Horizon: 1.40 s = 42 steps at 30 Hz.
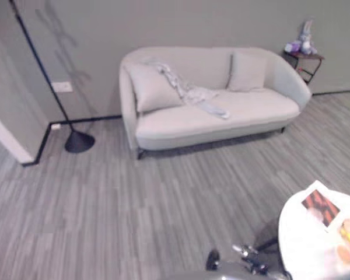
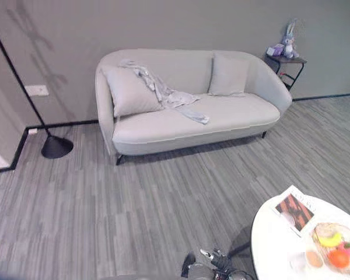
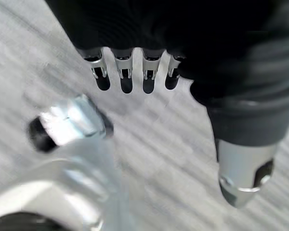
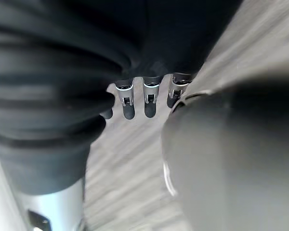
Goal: Hang the clothes on the sofa on the clothes rack.
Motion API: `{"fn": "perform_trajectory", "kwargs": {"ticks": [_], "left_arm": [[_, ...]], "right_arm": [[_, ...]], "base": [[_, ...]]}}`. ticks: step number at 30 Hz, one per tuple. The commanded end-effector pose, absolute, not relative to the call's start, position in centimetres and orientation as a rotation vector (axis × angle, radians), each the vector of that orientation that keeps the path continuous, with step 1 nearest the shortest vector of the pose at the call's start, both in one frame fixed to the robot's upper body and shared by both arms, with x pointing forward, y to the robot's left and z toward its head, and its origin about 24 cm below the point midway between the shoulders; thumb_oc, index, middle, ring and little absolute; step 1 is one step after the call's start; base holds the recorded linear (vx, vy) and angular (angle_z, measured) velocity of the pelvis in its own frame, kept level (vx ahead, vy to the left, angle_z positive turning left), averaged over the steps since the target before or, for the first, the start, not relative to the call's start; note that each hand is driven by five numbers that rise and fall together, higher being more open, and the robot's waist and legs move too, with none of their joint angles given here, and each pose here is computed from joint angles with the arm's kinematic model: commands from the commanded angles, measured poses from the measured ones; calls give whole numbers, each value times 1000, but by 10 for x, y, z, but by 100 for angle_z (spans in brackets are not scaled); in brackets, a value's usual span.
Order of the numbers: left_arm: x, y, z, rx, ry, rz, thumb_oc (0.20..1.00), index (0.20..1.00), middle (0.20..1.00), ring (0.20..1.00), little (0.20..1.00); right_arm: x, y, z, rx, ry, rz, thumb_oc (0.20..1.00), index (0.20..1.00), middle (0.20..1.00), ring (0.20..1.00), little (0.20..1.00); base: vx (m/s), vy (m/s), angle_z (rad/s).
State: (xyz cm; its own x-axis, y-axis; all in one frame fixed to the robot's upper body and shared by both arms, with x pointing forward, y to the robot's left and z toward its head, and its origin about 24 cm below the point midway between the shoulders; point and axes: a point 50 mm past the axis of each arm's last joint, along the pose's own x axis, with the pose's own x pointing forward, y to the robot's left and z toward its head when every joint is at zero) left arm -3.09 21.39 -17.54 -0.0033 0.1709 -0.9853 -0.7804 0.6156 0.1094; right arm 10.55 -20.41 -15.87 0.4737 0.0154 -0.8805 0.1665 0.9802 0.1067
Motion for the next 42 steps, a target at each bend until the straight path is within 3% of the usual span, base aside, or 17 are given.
{"fn": "perform_trajectory", "kwargs": {"ticks": [1, 8, 13, 19, 27, 31, 35, 42], "left_arm": [[36, 230, -172, -547, 1179, 740, 1000, 1000, 1000, 1000, 1000], [88, 239, -161, -498, 998, 662, 1000, 1000, 1000, 1000, 1000], [85, 240, -162, -575, 992, 729, 1000, 1000, 1000, 1000, 1000], [47, 245, -167, -678, 1034, 938, 1000, 1000, 1000, 1000, 1000], [59, 247, -165, -679, 983, 937, 1000, 1000, 1000, 1000, 1000], [51, 248, -166, -723, 981, 985, 1000, 1000, 1000, 1000, 1000], [24, 256, -166, -676, 1065, 1043, 1000, 1000, 1000, 1000, 1000], [52, 265, -161, -546, 1023, 937, 1000, 1000, 1000, 1000, 1000]], "right_arm": [[138, -204, -145, 165, 951, -41, 1000, 1000, 1000, 1000, 1000], [140, -210, -141, 223, 892, -84, 1000, 1000, 1000, 1000, 1000], [133, -215, -144, 230, 912, -113, 1000, 1000, 1000, 1000, 1000], [139, -203, -144, 107, 929, -16, 1000, 1000, 1000, 1000, 1000], [200, -186, -88, 6, 570, 221, 1000, 1000, 1000, 1000, 1000], [209, -215, -75, -11, 512, 89, 1000, 1000, 1000, 1000, 1000], [197, -279, -65, -132, 506, -224, 1000, 1000, 1000, 1000, 1000], [194, -280, -55, -71, 423, -445, 1000, 1000, 1000, 1000, 1000]], "base": [[453, -131, -93], [553, -55, -86], [576, -39, -48], [689, -130, -2], [392, -136, 101], [266, -5, 137], [290, 55, 118], [141, 35, -16]]}}
